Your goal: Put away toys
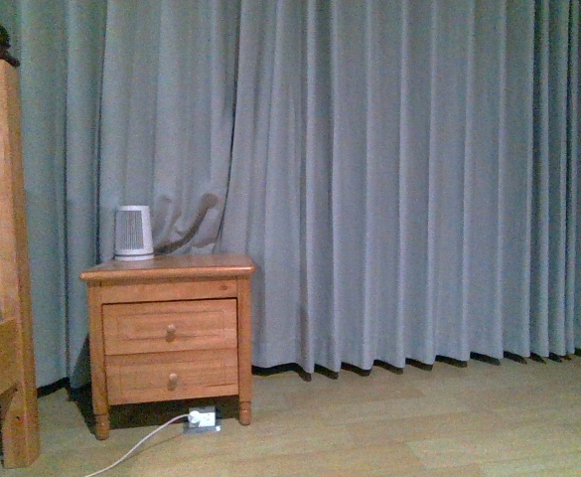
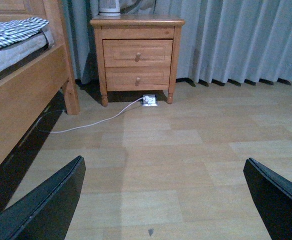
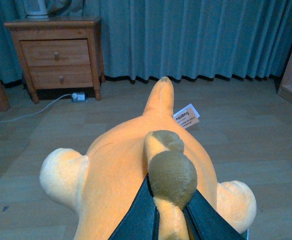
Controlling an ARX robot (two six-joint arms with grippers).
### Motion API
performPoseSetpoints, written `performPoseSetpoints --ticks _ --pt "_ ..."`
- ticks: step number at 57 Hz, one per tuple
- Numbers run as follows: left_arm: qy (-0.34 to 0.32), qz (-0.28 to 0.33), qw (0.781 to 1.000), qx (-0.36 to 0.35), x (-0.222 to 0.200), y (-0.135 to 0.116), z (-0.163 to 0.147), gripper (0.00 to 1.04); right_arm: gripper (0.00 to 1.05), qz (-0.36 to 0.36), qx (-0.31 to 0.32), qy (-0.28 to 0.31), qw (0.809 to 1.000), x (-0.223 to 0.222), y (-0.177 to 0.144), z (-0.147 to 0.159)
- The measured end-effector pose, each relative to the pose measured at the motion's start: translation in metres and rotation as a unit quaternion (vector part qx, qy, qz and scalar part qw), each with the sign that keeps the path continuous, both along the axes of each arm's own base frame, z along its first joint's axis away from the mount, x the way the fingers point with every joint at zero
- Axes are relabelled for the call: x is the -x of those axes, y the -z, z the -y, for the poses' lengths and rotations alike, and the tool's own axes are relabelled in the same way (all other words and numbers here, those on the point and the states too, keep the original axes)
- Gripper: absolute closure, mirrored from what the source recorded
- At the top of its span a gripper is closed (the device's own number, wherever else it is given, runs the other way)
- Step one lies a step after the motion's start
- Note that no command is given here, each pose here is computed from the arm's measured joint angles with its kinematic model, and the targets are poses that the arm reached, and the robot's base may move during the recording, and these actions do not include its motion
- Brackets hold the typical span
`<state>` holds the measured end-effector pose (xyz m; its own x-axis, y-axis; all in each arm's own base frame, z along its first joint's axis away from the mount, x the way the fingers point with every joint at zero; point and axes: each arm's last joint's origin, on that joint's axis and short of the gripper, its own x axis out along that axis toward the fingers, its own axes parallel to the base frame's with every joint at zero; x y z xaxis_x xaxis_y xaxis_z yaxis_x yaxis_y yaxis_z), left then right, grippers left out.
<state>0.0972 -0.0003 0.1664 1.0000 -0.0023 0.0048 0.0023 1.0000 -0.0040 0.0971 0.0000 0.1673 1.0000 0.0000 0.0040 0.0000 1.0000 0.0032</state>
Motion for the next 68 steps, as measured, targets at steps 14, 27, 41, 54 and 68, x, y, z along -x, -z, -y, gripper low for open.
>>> performPoseSetpoints --ticks 14,27,41,54,68 --pt "0.000 0.000 1.000 0.000 0.0000 0.0000 0.0000 0.06 0.99 0.000 0.000 0.000 1.000 0.0000 0.0000 0.0000" --pt "0.000 0.000 1.000 0.000 0.0000 0.0000 0.0000 0.06 0.99 0.000 0.000 0.000 1.000 0.0000 0.0000 0.0000" --pt "0.000 0.000 1.000 0.000 0.0000 0.0000 0.0000 0.06 0.99 0.000 0.000 0.000 1.000 0.0000 0.0000 0.0000" --pt "0.000 0.000 1.000 0.000 0.0000 -0.0001 0.0000 0.06 0.99 0.000 0.000 0.000 1.000 0.0000 0.0000 0.0000" --pt "-0.001 0.000 1.000 0.000 0.0000 -0.0001 -0.0001 0.06 0.99 0.000 0.000 0.000 1.000 0.0000 0.0000 0.0000"
